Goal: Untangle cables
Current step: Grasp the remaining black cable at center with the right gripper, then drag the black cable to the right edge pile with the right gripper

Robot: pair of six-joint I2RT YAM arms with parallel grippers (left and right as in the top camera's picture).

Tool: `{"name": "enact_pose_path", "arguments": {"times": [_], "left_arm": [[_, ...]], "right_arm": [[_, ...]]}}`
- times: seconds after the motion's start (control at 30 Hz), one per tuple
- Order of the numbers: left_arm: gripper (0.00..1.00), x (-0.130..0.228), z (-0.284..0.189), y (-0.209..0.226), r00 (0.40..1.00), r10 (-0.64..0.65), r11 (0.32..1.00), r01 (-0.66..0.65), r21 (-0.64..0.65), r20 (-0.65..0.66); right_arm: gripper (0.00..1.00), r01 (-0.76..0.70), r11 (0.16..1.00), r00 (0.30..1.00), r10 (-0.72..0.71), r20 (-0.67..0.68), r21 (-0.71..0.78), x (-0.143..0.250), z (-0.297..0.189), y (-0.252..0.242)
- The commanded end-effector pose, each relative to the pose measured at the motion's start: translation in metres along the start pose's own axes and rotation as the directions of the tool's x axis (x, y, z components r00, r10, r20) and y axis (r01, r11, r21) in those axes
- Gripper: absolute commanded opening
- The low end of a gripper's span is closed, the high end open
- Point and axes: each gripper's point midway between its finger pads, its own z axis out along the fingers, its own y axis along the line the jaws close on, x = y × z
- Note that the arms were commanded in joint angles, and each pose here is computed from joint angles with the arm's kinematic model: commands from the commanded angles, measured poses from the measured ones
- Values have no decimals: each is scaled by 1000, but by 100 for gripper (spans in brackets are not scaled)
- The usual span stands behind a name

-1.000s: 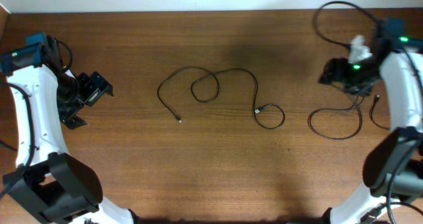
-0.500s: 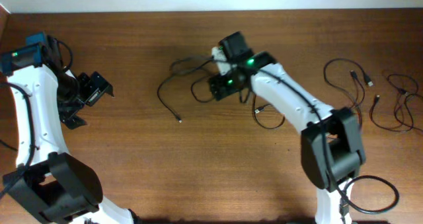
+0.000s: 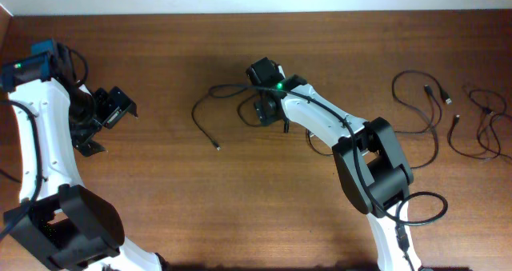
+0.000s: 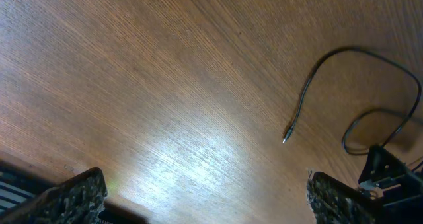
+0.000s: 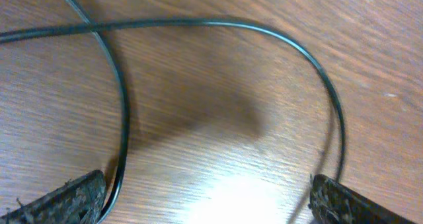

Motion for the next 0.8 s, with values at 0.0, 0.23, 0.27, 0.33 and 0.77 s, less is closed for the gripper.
{"name": "enact_pose_path", "arguments": {"times": [0.0,0.23,0.27,0.33,0.77], "left_arm": [[99,-3,-4,0,1000,5,1000,-5,1,18],[99,-3,-4,0,1000,5,1000,-5,0,18],[99,-3,-4,0,1000,5,1000,-5,0,18],[99,-3,-4,0,1000,5,1000,-5,0,17],[99,-3,-4,0,1000,5,1000,-5,0,17]], "right_arm": [[99,-54,993,991,66,-117,102,33,15,-25],[99,-266,964,898,249,-362,3,79,19,-44],[99,-269,963,886,254,-387,16,85,19,-50],[99,-282,959,870,256,-421,1,91,17,-50],[4,-299,945,819,183,-544,-133,124,11,-24]]}}
